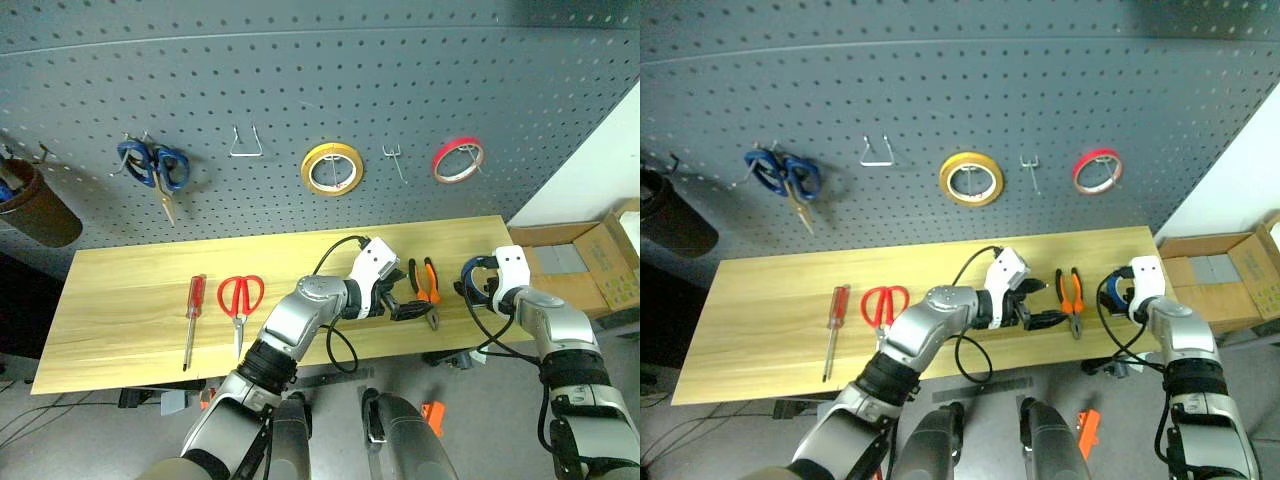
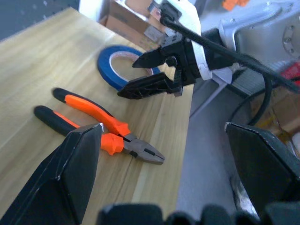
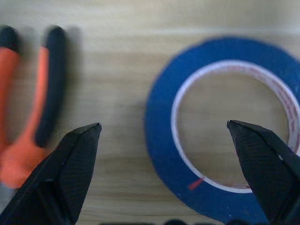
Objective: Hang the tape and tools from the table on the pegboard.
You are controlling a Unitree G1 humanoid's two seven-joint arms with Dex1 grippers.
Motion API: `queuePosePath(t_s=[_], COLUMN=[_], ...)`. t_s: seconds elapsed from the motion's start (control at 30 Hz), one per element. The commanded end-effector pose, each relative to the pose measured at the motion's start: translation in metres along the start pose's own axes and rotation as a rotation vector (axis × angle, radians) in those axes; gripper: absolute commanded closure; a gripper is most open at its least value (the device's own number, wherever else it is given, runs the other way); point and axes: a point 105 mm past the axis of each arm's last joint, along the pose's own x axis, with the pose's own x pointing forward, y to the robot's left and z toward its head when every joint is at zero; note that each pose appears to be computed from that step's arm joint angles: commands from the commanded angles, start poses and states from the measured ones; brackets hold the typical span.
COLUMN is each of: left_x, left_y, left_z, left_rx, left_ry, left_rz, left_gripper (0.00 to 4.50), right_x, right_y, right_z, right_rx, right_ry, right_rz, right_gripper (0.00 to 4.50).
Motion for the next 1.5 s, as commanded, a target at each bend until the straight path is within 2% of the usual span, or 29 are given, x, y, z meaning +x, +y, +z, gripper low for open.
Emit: queuePosePath(t_s=[0.03, 0.17, 0.3, 0.33, 0.4, 0.47, 0.73, 1.0, 1.3, 1.5], left_x=[0.007, 0.006, 0.004, 0.003, 0.003, 0.003, 0.004, 0.003, 0.001, 0.001], left_y=[-0.008, -0.009, -0.011, -0.012, -0.012, -0.011, -0.005, 0.000, 0.005, 0.008], left_z=[0.010, 0.010, 0.005, 0.005, 0.004, 0.004, 0.010, 0.013, 0.013, 0.014], left_rx=[0.032, 0.023, 0.012, 0.007, 0.005, 0.007, 0.013, 0.021, 0.030, 0.036], left_ry=[-0.027, -0.030, -0.022, -0.023, -0.022, -0.021, -0.031, -0.037, -0.044, -0.049], left_rz=[-0.038, -0.039, -0.027, -0.026, -0.026, -0.024, -0.001, 0.007, 0.025, 0.028], left_gripper=[0.03, 0.03, 0.03, 0.01, 0.00, 0.00, 0.00, 0.00, 0.00, 0.00], right_x=[-0.001, 0.002, 0.004, 0.004, 0.003, 0.003, 0.001, 0.001, 0.000, -0.003], right_y=[-0.015, -0.020, -0.006, -0.002, 0.005, 0.009, 0.018, 0.009, -0.015, -0.026], right_z=[-0.001, -0.011, -0.012, -0.010, -0.006, -0.002, 0.001, 0.004, -0.006, 0.000], right_rx=[0.071, 0.118, 0.206, 0.236, 0.298, 0.312, 0.259, 0.176, -0.157, -0.176], right_ry=[0.002, 0.040, 0.047, 0.046, 0.044, 0.041, 0.041, 0.018, 0.051, 0.035], right_rz=[-0.023, -0.022, 0.094, 0.130, 0.184, 0.212, 0.265, 0.210, 0.104, 0.078], right_gripper=[0.00, 0.00, 0.00, 0.19, 0.62, 1.26, 4.06, 4.13, 4.13, 4.13])
